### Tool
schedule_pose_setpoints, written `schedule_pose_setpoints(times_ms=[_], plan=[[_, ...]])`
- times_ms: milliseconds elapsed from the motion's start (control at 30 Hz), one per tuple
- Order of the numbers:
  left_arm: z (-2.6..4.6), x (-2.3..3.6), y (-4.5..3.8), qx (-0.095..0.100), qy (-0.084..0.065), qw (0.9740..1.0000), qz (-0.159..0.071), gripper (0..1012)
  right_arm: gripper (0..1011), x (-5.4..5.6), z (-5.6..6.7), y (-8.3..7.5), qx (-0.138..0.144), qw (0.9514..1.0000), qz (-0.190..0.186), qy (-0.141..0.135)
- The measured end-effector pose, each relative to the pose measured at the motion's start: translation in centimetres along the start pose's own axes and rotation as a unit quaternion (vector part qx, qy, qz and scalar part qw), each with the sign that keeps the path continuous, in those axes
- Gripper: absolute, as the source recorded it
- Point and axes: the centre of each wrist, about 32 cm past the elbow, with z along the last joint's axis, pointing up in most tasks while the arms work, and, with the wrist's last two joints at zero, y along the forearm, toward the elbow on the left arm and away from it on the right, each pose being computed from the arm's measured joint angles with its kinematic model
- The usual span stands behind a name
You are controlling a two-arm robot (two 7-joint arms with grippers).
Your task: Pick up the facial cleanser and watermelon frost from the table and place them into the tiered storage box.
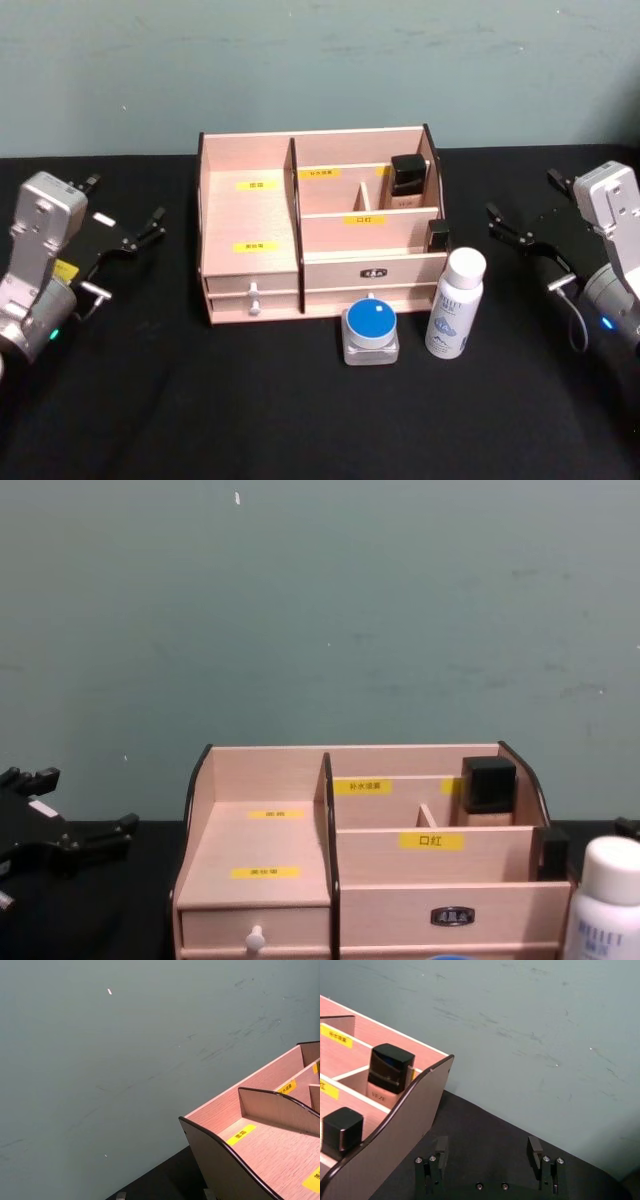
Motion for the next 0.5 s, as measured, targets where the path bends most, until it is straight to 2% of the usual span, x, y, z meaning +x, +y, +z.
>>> schedule_pose_setpoints(times_ms=[267,500], plan=[[0.00,0.00,0.00,0.000,0.000,1.0000,0.000,1001,1003,0.3,0.5,-0.3,0.004,0.9998,-0.001,0.021],[0.00,0.00,0.00,0.000,0.000,1.0000,0.000,1001,1003,1.1,2.2,-1.9,0.030,0.9982,0.013,0.051]])
